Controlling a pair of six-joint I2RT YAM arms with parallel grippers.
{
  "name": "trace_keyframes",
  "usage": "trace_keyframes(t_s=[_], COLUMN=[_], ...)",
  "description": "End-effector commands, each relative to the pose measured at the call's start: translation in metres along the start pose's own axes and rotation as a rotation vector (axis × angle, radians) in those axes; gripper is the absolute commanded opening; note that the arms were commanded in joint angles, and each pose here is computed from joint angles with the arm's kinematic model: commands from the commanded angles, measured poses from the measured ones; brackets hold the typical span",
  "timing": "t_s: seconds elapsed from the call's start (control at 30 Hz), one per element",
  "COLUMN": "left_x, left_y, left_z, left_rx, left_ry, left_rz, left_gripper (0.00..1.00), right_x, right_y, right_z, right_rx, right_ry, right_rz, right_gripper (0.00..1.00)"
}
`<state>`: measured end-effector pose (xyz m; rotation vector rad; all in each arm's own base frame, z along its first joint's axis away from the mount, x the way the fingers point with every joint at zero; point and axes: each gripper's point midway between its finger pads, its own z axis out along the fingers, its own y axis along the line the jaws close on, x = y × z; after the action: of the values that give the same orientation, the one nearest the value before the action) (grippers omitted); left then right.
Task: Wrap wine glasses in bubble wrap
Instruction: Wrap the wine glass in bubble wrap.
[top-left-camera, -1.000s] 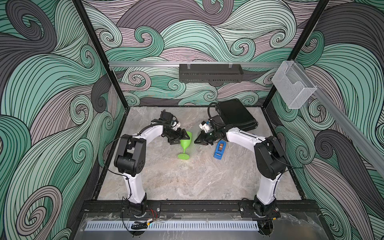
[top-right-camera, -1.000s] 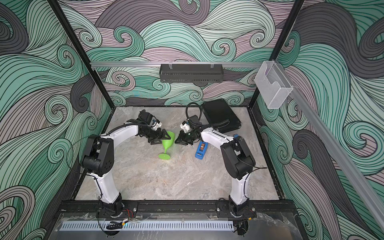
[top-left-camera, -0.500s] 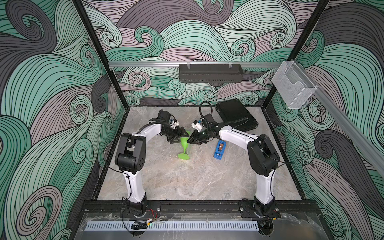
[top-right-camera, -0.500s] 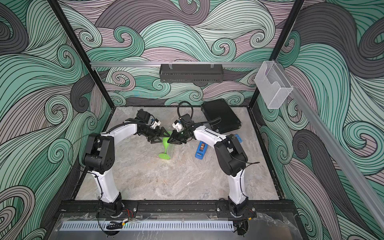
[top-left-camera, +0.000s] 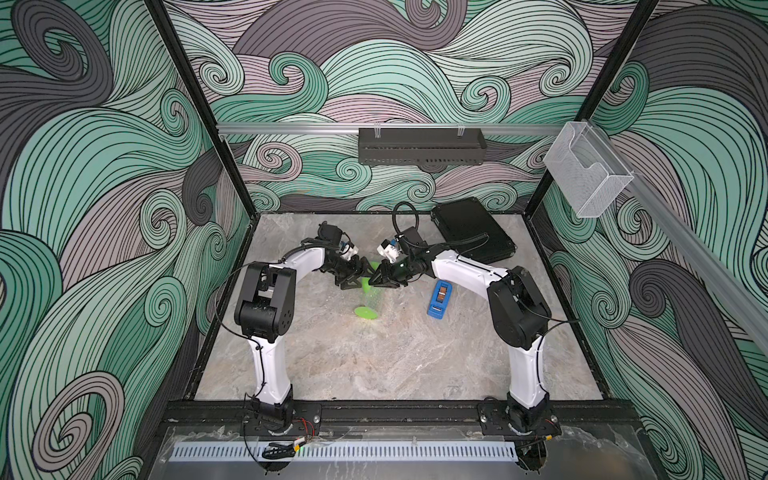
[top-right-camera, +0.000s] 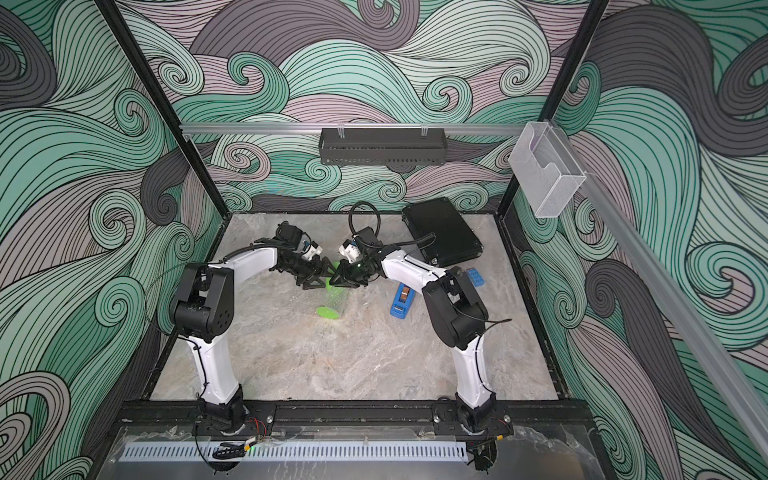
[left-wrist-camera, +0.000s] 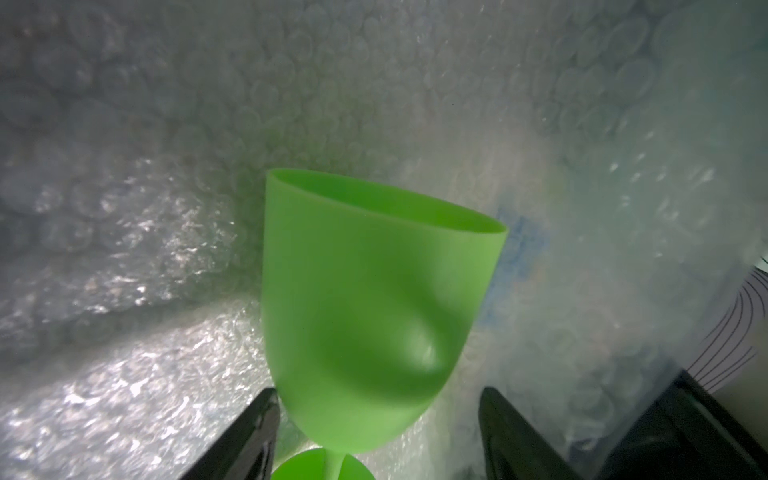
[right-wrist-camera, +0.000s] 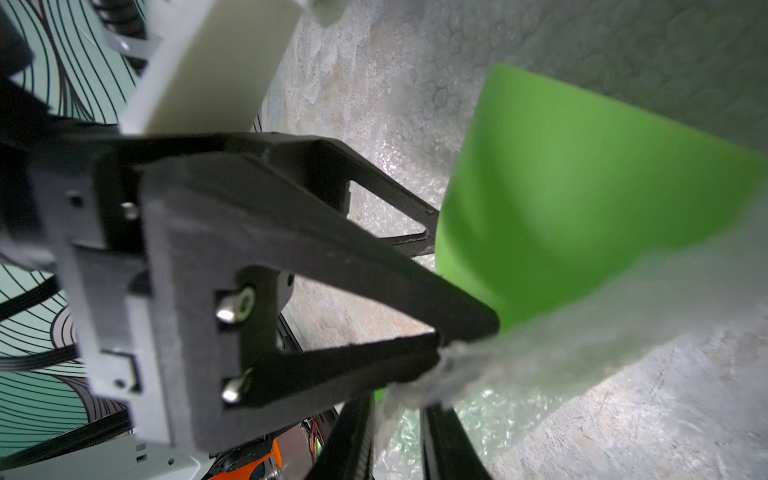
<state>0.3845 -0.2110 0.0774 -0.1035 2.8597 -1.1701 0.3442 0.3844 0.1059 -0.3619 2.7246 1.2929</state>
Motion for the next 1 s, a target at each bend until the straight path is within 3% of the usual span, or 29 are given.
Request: trace_keyframes(t_s=[0.0,0.17,0.4,0.77,0.97], left_x=[-0.006,-0.011,-0.014,-0.015,-0.015], left_y=[-0.007,-0.015,-0.018,-0.018,-0.003], left_z=[-0.005,-0.018,-0.023,-0.021,-0.016], left_rx=[0.016,0.068,0.097,0.113,0.05], left_ry=[-0.002,-0.027,-0.026,-0.014,-0.011], left_rz=[0.014,0.008,0.008,0.022,0.01], left_gripper=[0.74,0.75,0.84,0.86,0.77], right_x=[0.001,0.001,0.0,-0.002,-0.001], right_y=[0.001,0.0,0.001,0.009,0.011], right_z=[0.006,0.007,0.008,0.01,0.012], right_rx=[-0.012,-0.009,-0.018,-0.023,-0.023], right_ry=[0.015,0.016,0.015,0.023,0.031], right_rz=[-0.013,-0.014,-0.011,-0.035,-0.035], right_gripper=[0.24,0.19,0.07,0.09,0.09])
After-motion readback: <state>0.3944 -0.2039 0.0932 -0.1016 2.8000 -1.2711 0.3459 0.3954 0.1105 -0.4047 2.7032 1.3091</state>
